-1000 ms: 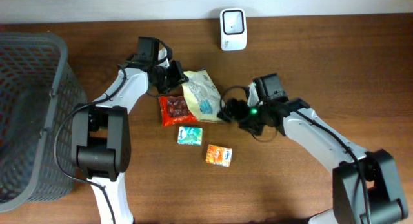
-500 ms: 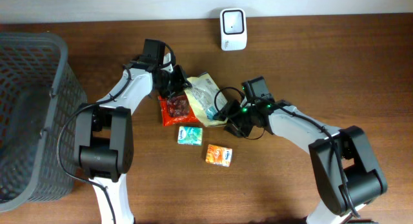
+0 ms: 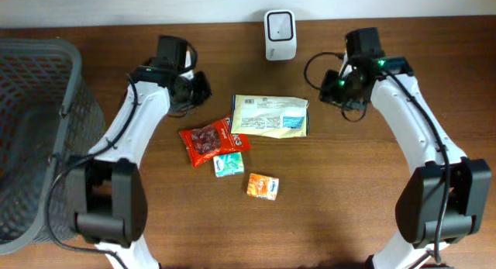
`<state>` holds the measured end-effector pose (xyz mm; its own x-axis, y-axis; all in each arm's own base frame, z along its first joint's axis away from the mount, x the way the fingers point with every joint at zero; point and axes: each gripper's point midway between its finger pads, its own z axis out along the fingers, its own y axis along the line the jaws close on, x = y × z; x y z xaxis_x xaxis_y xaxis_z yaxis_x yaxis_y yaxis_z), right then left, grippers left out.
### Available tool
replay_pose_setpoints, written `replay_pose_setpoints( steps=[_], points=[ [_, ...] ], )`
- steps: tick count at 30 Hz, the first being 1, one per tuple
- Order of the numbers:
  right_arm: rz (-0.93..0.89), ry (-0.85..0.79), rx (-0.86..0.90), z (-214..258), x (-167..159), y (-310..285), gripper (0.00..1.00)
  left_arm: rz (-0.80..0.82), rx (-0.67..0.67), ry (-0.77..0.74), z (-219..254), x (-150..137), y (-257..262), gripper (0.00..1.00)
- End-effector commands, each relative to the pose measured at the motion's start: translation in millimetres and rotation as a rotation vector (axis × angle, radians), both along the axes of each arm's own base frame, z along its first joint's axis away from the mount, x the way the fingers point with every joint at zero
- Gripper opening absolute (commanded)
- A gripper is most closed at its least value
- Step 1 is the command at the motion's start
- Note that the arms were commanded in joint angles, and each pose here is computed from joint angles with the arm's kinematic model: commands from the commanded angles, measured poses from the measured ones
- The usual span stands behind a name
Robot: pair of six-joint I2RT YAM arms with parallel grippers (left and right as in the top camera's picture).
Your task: Scan the item barcode
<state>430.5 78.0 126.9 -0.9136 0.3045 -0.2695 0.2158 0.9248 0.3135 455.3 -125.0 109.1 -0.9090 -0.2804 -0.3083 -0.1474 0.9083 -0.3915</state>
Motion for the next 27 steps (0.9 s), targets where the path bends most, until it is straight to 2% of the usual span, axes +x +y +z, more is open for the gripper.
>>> replay_pose_setpoints(
  steps=[1, 3, 4, 6, 7, 10, 12, 14, 17, 18, 20, 21, 24, 27],
  points=[
    [0.096, -0.028, 0.113, 1.7, 5.8, 34.6, 0.04, -0.15, -0.059, -0.086, 16.5, -3.0, -62.5, 0.06],
    [0.138, 0.038, 0.099, -31.7, 3.2, 54.8, 0.04, -0.199, -0.018, -0.139, 19.2, -6.7, -92.4, 0.05],
    [0.147, 0.076, 0.091, -51.4, 2.3, 60.1, 0.04, -0.194, 0.042, -0.152, 15.3, -8.3, -95.7, 0.01],
    [0.167, 0.146, 0.13, -91.3, 2.0, 71.7, 0.04, -0.207, 0.061, -0.149, 0.5, -6.8, -105.9, 0.0],
    [0.162, 0.193, 0.12, -115.3, -0.9, 70.4, 0.04, -0.21, 0.078, -0.1, -28.4, -5.5, -106.2, 0.0],
    [0.116, 0.25, -0.027, -133.1, -9.9, 43.7, 0.04, -0.189, 0.151, 0.005, -86.4, -7.4, -92.2, 0.0],
    [0.102, 0.297, -0.059, -135.0, -19.8, 32.3, 0.04, -0.152, 0.211, 0.036, -103.8, -5.3, -73.2, 0.0],
    [0.109, 0.311, -0.068, -126.7, -24.3, 22.6, 0.04, -0.116, 0.22, 0.053, -102.0, -2.3, -54.9, 0.0],
    [0.107, 0.303, -0.067, -89.4, -19.7, 12.3, 0.04, -0.047, 0.204, 0.02, -60.6, 4.7, -23.6, 0.0],
    [0.13, 0.292, -0.03, -74.0, -15.4, 19.4, 0.04, -0.055, 0.15, -0.031, -30.2, 5.7, -28.8, 0.0],
    [0.275, 0.218, 0.147, -54.9, -7.8, 56.9, 0.04, -0.145, -0.013, -0.08, -3.0, 2.6, -65.7, 0.0],
    [0.284, 0.205, 0.155, -55.8, -5.0, 63.0, 0.04, -0.195, -0.076, -0.089, 1.6, -0.8, -85.5, 0.0],
    [0.205, 0.199, 0.103, -62.5, 4.2, 54.8, 0.04, -0.285, -0.095, -0.119, 0.6, -11.8, -128.9, 0.0],
    [0.142, 0.216, 0.112, -63.0, 6.8, 30.5, 0.04, -0.325, -0.094, -0.033, -44.3, -27.6, -160.4, 0.0]
  ],
)
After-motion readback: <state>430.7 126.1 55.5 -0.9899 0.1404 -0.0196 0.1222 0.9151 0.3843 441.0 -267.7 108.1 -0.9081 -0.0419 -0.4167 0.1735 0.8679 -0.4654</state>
